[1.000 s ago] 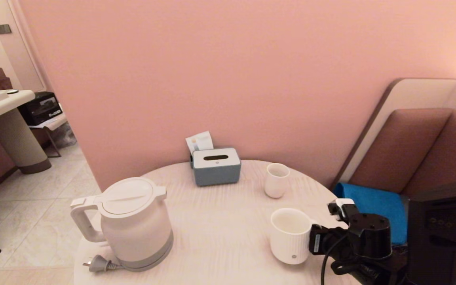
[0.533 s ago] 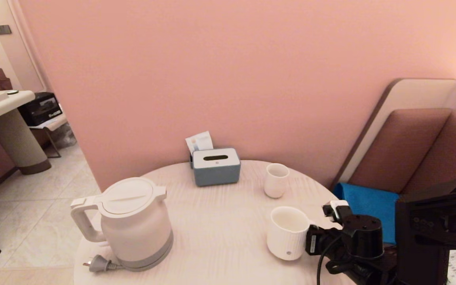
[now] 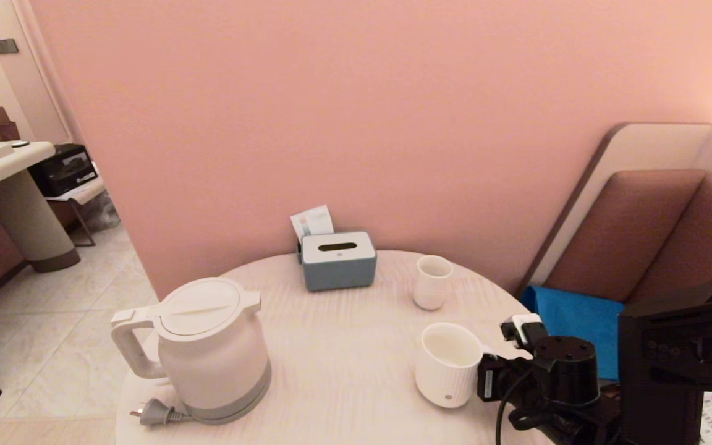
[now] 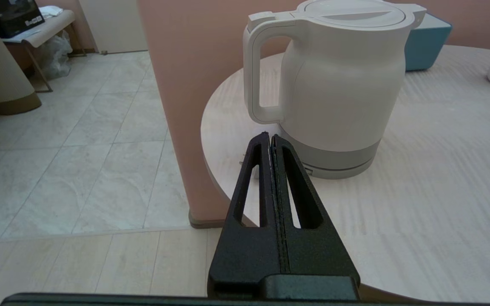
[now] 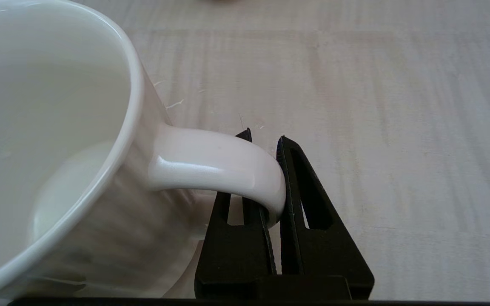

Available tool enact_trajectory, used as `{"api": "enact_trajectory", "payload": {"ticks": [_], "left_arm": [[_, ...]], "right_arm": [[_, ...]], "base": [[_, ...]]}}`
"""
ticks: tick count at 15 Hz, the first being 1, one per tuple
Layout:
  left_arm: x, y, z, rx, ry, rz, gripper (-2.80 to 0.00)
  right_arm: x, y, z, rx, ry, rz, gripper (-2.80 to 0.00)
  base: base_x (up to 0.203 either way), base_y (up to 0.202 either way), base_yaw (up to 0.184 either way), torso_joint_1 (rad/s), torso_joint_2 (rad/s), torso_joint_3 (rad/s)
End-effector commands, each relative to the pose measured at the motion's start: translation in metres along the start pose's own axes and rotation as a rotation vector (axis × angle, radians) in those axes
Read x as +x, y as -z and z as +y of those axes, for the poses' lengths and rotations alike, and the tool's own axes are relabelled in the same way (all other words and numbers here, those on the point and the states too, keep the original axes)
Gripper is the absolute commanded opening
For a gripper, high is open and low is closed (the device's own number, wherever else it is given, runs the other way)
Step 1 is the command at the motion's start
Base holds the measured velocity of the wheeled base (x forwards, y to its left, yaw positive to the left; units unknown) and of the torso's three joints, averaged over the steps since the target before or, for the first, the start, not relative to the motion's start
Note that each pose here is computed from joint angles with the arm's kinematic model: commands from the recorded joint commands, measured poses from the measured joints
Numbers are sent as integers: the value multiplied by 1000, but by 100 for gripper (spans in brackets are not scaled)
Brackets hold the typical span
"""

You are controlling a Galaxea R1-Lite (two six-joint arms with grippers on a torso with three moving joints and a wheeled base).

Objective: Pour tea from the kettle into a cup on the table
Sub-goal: Put the cup down on the table

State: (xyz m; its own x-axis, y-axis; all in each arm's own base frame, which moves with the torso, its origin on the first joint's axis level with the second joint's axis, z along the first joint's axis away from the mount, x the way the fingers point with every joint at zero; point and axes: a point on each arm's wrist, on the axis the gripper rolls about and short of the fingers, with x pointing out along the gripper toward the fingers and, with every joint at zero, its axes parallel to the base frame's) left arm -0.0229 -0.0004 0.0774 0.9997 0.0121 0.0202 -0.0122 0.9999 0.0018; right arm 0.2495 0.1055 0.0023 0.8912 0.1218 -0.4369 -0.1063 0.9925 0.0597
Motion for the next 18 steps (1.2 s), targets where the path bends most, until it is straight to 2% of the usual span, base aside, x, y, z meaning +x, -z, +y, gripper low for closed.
{"api": "enact_trajectory", "payload": {"ticks": [1,11,12,18], "left_arm": [[0,0,0,0,0,0,-280],[0,0,0,0,0,0,-280],[0,0,0,0,0,0,-280],[0,0,0,0,-2,0,-280]], "right_arm": [[-3,-8,3,13,-16,-55,-280],[-8,-9,14,-5,-48,-66,-280],[-8,-9,14,-5,-49,-66,0],[-8,-7,13,-7,-41,-60,0]], "base": [[0,0,0,0,0,0],[0,0,0,0,0,0],[0,0,0,0,0,0],[0,0,0,0,0,0]]}}
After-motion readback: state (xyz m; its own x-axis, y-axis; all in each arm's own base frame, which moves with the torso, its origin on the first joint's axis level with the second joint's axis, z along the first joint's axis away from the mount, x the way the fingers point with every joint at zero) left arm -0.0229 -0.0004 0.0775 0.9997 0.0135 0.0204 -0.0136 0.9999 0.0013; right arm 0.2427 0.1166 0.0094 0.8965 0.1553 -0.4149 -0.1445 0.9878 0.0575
